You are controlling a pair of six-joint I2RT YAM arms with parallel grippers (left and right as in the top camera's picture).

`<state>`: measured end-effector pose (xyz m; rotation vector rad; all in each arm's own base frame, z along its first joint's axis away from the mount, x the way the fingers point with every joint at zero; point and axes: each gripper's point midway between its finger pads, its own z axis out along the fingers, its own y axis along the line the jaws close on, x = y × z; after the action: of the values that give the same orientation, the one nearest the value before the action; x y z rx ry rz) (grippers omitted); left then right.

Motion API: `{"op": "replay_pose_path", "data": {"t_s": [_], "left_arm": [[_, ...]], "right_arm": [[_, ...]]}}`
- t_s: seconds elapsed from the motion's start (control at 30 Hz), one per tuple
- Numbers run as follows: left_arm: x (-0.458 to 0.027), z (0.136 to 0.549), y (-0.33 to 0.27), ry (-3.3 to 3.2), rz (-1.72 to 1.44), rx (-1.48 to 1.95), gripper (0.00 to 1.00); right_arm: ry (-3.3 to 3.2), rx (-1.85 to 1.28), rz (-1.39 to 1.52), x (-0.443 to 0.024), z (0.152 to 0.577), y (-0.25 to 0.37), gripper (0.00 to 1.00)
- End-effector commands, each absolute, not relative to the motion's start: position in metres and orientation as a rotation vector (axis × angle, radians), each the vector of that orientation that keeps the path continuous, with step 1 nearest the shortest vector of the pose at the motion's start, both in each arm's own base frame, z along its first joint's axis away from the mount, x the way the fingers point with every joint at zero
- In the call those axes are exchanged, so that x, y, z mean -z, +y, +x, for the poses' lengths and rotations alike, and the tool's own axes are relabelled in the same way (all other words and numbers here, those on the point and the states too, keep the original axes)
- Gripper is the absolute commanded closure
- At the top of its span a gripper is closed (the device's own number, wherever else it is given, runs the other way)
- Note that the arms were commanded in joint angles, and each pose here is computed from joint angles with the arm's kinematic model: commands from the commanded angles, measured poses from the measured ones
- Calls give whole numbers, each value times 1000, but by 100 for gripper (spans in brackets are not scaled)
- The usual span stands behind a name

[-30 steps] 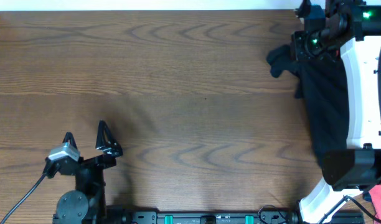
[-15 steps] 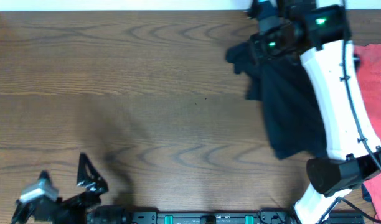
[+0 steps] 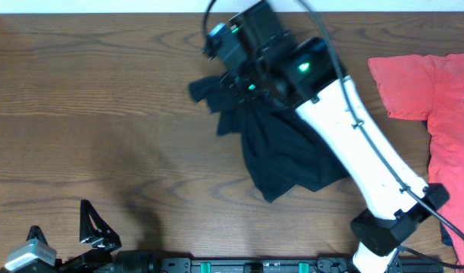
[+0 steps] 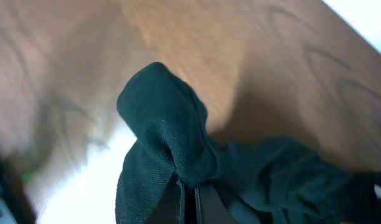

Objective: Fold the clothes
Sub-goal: 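Drag the black shirt left to the table center with right gripper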

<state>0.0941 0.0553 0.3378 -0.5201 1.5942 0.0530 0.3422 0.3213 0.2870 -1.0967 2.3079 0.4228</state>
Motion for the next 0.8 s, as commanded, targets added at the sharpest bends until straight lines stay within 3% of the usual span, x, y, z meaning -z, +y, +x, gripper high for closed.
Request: {"op": "replay_pose_path", "data": {"t_s": [0.0, 0.2, 0.43, 0.47, 0.5, 0.77], "left_arm": [[-341, 93, 58, 1596, -512, -86, 2], [-341, 93, 58, 1598, -510, -88, 2], [-339, 93, 58, 1607, -511, -90, 1], [-338, 93, 58, 1610, -511, -91, 2], [-337, 93, 58, 1616, -511, -92, 2], [-329, 93, 57, 1646, -508, -94, 2]], "right_arm": [[2300, -430, -1187, -270, 335, 346, 99], [2323, -655, -1392, -225, 302, 395, 99], [2382, -588, -1487, -176, 282, 424, 97], [2389, -561, -1464, -175, 286, 423, 41], [2386, -540, -1453, -177, 289, 422, 1], [2392, -484, -1200, -235, 339, 368, 1]]}}
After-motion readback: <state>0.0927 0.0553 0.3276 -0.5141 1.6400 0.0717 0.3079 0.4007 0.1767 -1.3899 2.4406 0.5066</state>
